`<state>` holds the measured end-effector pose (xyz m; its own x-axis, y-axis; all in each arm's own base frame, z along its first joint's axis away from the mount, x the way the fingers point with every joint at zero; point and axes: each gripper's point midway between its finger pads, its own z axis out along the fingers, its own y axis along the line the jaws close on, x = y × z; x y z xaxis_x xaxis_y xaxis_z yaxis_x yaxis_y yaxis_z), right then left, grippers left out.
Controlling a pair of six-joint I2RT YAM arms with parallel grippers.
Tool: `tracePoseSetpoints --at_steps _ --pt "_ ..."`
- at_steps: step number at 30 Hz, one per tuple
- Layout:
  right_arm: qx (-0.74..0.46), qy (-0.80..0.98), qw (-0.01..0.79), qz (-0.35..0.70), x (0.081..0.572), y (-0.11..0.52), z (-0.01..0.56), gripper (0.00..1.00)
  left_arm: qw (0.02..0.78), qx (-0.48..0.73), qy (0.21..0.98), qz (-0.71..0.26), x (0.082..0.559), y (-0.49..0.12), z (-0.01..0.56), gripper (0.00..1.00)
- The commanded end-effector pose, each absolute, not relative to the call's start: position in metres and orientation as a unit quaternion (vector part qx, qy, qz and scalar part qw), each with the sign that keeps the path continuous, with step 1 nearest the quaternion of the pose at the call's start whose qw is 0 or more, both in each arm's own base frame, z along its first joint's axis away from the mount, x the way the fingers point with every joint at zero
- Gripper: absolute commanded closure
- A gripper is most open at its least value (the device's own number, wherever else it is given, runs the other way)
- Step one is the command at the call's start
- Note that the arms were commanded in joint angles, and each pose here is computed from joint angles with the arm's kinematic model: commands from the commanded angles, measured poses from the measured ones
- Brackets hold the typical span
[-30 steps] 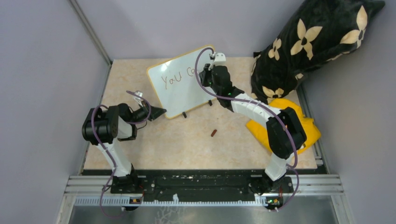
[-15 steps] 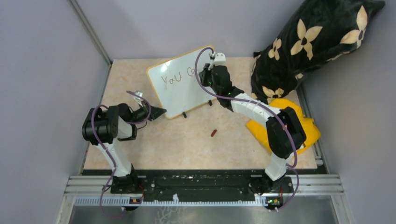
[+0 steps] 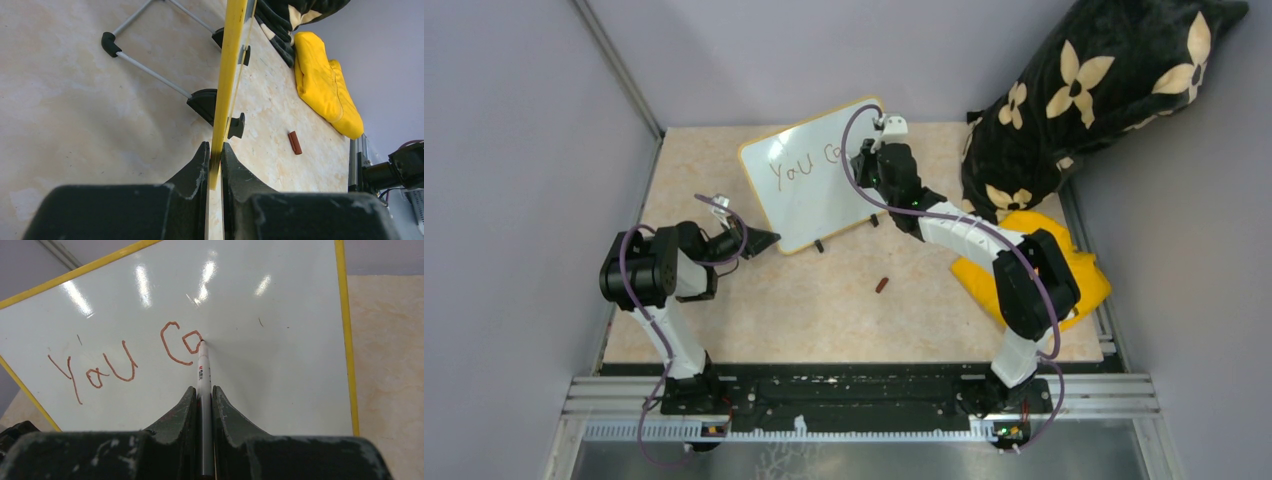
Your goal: Write a sentence on the whiteboard
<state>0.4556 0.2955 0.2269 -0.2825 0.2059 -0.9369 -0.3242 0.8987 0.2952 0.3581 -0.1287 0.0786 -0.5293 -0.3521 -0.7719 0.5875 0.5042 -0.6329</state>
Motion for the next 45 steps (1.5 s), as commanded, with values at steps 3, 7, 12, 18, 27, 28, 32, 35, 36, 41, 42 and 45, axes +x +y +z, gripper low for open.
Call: tracePoseSetpoints --at_steps 3,7,12,18,27,28,32,35,36,41,42,45 --pt "-0.021 0.752 0.619 0.226 0.456 0.284 0.254 1.00 0.472 0.077 0.729 -0.490 0.359 -0.130 0.078 1.00" --pt "-0.020 0.746 0.624 0.229 0.454 0.282 0.262 1.00 0.472 0.077 0.729 -0.491 0.360 -0.130 0.077 1.00" --pt "-0.019 0.730 0.638 0.244 0.449 0.282 0.283 1.00 0.471 0.077 0.729 -0.491 0.359 -0.130 0.077 1.00" --pt "-0.021 0.723 0.645 0.245 0.453 0.283 0.295 1.00 0.471 0.077 0.729 -0.490 0.360 -0.129 0.077 1.00" --pt "-0.022 0.724 0.645 0.244 0.462 0.286 0.293 1.00 0.470 0.077 0.729 -0.491 0.359 -0.130 0.077 1.00" --pt "-0.022 0.725 0.644 0.244 0.463 0.286 0.292 1.00 0.470 0.077 0.729 -0.491 0.359 -0.130 0.077 1.00" --pt "-0.022 0.724 0.644 0.246 0.465 0.288 0.289 1.00 0.470 0.077 0.729 -0.491 0.360 -0.130 0.077 1.00" --pt "-0.024 0.724 0.643 0.249 0.466 0.290 0.289 1.00 0.470 0.077 0.730 -0.491 0.360 -0.130 0.077 1.00" --pt "-0.025 0.724 0.643 0.249 0.467 0.291 0.288 1.00 0.470 0.077 0.730 -0.491 0.360 -0.130 0.077 1.00" --pt "-0.026 0.726 0.640 0.250 0.468 0.292 0.285 1.00 0.470 0.077 0.730 -0.491 0.360 -0.130 0.077 1.00" --pt "-0.026 0.726 0.640 0.250 0.468 0.292 0.285 1.00 0.470 0.077 0.730 -0.491 0.360 -0.130 0.077 1.00" --pt "-0.025 0.729 0.638 0.247 0.469 0.292 0.282 1.00 0.470 0.077 0.730 -0.491 0.360 -0.130 0.077 1.00"
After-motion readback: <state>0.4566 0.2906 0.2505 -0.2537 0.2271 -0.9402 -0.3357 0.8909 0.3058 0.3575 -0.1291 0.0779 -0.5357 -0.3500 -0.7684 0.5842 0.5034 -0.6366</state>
